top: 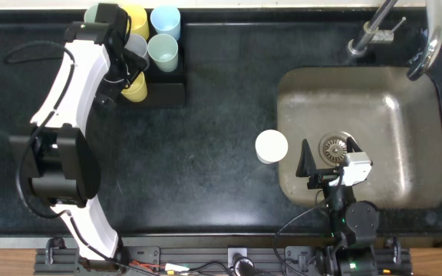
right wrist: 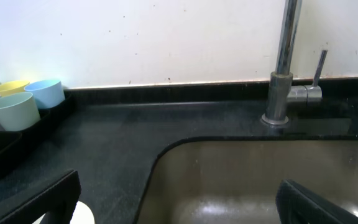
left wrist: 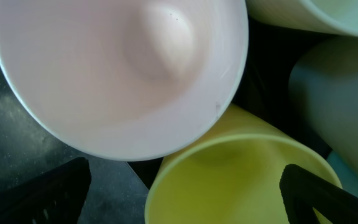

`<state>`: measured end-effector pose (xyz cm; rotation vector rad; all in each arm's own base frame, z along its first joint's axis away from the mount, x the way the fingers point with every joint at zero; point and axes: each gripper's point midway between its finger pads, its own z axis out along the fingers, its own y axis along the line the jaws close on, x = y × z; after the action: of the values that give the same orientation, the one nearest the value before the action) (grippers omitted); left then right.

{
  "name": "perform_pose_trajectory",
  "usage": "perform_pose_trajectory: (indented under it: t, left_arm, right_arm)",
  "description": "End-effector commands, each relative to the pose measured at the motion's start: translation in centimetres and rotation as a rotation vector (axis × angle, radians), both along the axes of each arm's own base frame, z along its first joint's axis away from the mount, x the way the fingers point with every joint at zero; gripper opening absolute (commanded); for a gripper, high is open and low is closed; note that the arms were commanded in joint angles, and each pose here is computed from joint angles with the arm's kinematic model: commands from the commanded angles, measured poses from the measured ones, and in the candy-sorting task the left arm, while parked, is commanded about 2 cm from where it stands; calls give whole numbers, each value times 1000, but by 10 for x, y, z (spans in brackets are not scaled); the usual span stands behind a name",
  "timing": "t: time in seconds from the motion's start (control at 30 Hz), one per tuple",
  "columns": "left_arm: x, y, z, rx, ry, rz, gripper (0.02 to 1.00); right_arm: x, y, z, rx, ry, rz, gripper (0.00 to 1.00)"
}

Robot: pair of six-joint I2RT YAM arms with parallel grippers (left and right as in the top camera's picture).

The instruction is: Store Cups

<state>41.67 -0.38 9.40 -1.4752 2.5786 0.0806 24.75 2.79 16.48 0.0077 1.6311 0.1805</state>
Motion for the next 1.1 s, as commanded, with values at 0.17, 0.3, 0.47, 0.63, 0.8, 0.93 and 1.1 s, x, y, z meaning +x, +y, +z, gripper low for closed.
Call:
perform_pose_trajectory:
  t: [0.17,0.3,0.47,0.63,0.8,0.93,1.1]
  left_arm:
    - [-14,-6,14,-17,16,-5,1000]
    - [-20,-6,47,-20,-50,-20,1000]
    - [-28,-13,107,-27,-208,-111,1000]
    - [-53,-18,186,7,-420,-260,1000]
    - [-111,-11,259,131,-620,-487,1000]
    - [-174,-3,252,179,-688,-540,1000]
    - [-215,11,174,243,-809,-497,1000]
  right_arm:
    - [0,-1,-4,5,3,-1,998]
    - [0,-1,-4,5,3,-1,998]
    - [0,-1,-4,5,2,-1,998]
    - [0,-1,-4,5,3,-1,998]
    - [0,-1,-4,5,3,-1,996]
    - [0,-1,-4,5,3,-1,996]
    - [0,-1,-4,5,3,-1,991]
